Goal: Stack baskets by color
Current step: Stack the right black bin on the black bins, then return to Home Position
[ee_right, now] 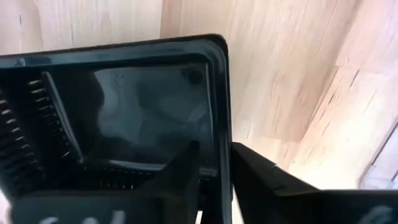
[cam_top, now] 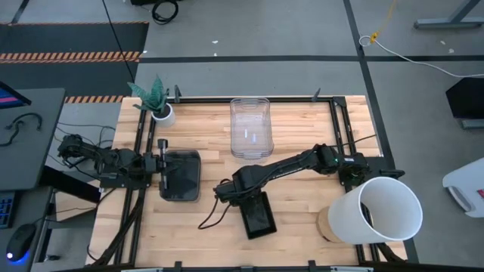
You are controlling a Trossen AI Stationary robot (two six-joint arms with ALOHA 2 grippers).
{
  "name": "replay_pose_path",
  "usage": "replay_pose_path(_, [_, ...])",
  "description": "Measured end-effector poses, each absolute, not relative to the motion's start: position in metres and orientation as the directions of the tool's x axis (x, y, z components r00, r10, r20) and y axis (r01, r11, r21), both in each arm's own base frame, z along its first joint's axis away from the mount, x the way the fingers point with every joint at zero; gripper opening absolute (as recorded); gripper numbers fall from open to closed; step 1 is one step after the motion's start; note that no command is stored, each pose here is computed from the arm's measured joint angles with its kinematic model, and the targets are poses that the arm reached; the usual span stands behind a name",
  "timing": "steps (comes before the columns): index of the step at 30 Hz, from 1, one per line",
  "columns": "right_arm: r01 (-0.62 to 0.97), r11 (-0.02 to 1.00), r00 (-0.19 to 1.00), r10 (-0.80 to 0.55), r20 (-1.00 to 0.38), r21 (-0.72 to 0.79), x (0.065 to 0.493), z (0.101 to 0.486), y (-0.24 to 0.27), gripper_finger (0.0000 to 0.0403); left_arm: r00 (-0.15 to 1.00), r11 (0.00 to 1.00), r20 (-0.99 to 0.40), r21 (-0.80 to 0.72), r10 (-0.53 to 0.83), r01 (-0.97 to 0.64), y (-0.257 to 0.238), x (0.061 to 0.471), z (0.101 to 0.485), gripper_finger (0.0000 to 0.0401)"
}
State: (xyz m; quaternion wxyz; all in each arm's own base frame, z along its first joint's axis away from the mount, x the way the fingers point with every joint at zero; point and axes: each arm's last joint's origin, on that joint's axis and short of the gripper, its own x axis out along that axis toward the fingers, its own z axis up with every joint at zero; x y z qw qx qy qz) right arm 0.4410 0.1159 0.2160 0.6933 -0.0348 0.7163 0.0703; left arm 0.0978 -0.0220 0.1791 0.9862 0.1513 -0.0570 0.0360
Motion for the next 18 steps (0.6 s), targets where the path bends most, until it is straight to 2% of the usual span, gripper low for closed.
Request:
replay_pose_path(5, [-0.154,0.987,-0.053,0.040,-0.998,0.047,0.437,0.219,0.115,0.0137,0.991,0.952,0.123,0.294,0.054,-0.088,-0.022,0.098,0.179,0.0029])
replay_pose_path(7, [-0.159,0.987,-0.018,0.032,-0.999,0.034,0.435,0.230,0.114,0.0148,0.991,0.952,0.123,0.294,0.054,-0.089,-0.022,0.098,0.179,0.0028])
replay_pose_path(10, [-0.166,0.986,0.052,0.000,-0.999,-0.009,0.433,0.245,0.112,0.0154,0.991,0.952,0.123,0.294,0.054,-0.088,-0.022,0.098,0.179,0.0031])
replay_pose_path(13, [-0.154,0.981,0.114,-0.103,-0.988,-0.120,0.433,0.250,0.112,0.0154,0.991,0.952,0.123,0.295,0.054,-0.088,-0.022,0.098,0.179,0.0036])
replay_pose_path(18, [-0.172,0.973,0.135,-0.131,-0.982,-0.153,0.436,0.227,0.116,0.0154,0.991,0.952,0.123,0.294,0.054,-0.088,-0.022,0.098,0.179,0.0038])
